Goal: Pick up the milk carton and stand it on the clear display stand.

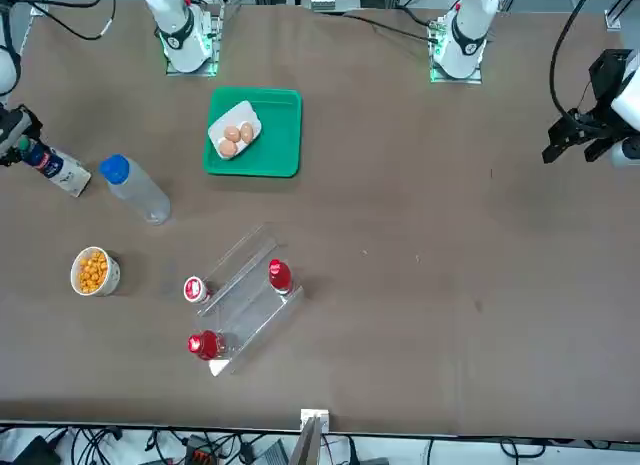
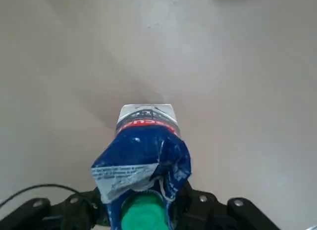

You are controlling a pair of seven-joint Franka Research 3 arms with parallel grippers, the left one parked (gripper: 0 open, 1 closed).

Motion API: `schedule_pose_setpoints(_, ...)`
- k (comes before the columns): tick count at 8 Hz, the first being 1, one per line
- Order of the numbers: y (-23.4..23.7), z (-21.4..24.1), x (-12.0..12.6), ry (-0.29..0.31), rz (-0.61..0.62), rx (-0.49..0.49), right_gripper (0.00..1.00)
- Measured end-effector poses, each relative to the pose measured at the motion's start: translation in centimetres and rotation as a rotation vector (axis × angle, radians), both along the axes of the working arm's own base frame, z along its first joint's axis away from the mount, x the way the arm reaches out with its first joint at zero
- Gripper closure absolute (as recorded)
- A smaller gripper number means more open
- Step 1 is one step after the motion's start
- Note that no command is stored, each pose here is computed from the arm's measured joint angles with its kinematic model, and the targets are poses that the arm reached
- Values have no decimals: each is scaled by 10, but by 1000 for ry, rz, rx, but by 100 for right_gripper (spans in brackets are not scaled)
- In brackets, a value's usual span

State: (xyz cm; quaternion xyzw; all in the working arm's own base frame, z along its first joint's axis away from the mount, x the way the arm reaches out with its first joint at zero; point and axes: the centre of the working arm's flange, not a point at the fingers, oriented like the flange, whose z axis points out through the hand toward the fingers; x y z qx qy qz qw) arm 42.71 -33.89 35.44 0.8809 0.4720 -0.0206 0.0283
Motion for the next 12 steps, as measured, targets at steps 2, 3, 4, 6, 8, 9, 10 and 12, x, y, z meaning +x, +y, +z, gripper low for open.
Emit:
schedule_pose_setpoints(2, 5, 59, 23, 19, -50, 8, 57)
schedule_pose_setpoints(3, 17, 98, 40, 13, -93, 4, 57)
schedule_pose_setpoints(4, 35, 132, 58, -1, -145, -2, 57)
schedule_pose_setpoints(6, 87, 174, 93, -35, -239, -10, 57)
schedule_pose_setpoints(8, 148, 208, 118, -38, -281, -7, 57)
schedule_pose_setpoints(9, 179, 227, 126, -42, -287, -3, 57)
schedule_pose_setpoints(10, 213, 241, 134, -56, -298, 15, 58)
schedule_pose_setpoints(12, 289, 245, 152, -67, -349, 53, 58)
